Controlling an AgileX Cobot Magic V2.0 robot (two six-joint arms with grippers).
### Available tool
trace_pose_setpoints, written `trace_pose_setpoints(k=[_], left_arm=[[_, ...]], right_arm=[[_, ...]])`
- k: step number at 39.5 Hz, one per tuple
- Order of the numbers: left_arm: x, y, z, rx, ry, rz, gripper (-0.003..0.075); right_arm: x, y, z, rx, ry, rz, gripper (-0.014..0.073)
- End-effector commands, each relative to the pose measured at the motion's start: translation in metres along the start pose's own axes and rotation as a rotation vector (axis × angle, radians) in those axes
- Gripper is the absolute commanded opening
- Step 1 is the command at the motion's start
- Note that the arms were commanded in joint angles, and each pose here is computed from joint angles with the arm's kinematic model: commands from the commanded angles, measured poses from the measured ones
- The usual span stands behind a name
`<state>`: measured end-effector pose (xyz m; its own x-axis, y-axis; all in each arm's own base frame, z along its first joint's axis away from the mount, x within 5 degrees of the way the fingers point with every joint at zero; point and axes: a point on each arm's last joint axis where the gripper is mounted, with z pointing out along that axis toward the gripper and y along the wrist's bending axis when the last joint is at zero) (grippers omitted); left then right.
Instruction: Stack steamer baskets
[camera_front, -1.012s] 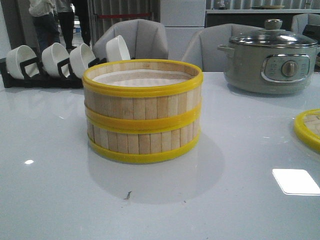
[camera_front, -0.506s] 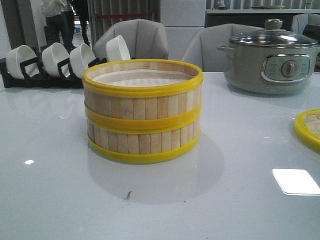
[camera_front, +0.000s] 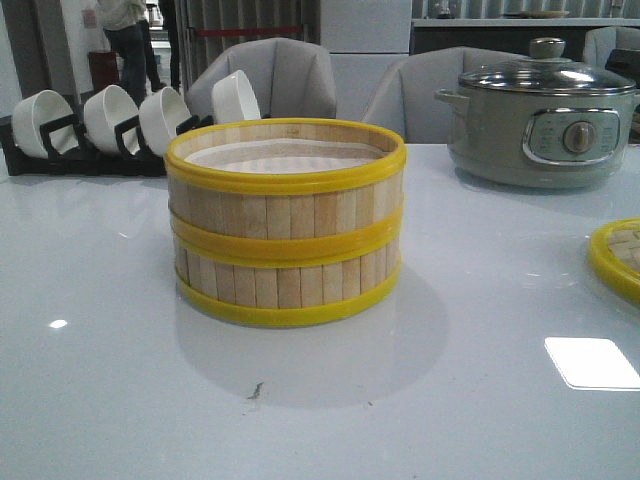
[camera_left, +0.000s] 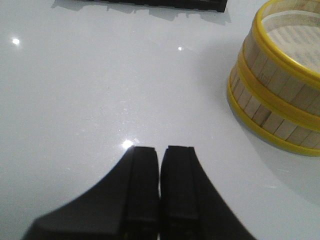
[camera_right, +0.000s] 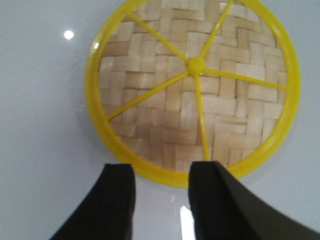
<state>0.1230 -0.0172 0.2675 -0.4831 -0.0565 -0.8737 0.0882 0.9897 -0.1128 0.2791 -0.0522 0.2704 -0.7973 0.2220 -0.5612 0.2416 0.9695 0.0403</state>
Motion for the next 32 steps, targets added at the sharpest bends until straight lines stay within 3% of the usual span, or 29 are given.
trace_pose_setpoints(k=[1,15,32], left_arm=[[-0.017,-0.002,-0.005,0.012,-0.116,-0.014,0.0086],[-0.017,-0.002,-0.005,0.012,-0.116,-0.014,0.0086],[-0.017,-0.002,-0.005,0.012,-0.116,-0.014,0.0086]], right_arm=[[-0.029,-0.011,0.005,0.026,-0.083,0.015,0.0372],[-0.069,-0.016,0.050,0.037,-0.061,0.026,0.0372],[-0.067,-0.017,0.077,0.044,-0.005,0.022,0.0372]])
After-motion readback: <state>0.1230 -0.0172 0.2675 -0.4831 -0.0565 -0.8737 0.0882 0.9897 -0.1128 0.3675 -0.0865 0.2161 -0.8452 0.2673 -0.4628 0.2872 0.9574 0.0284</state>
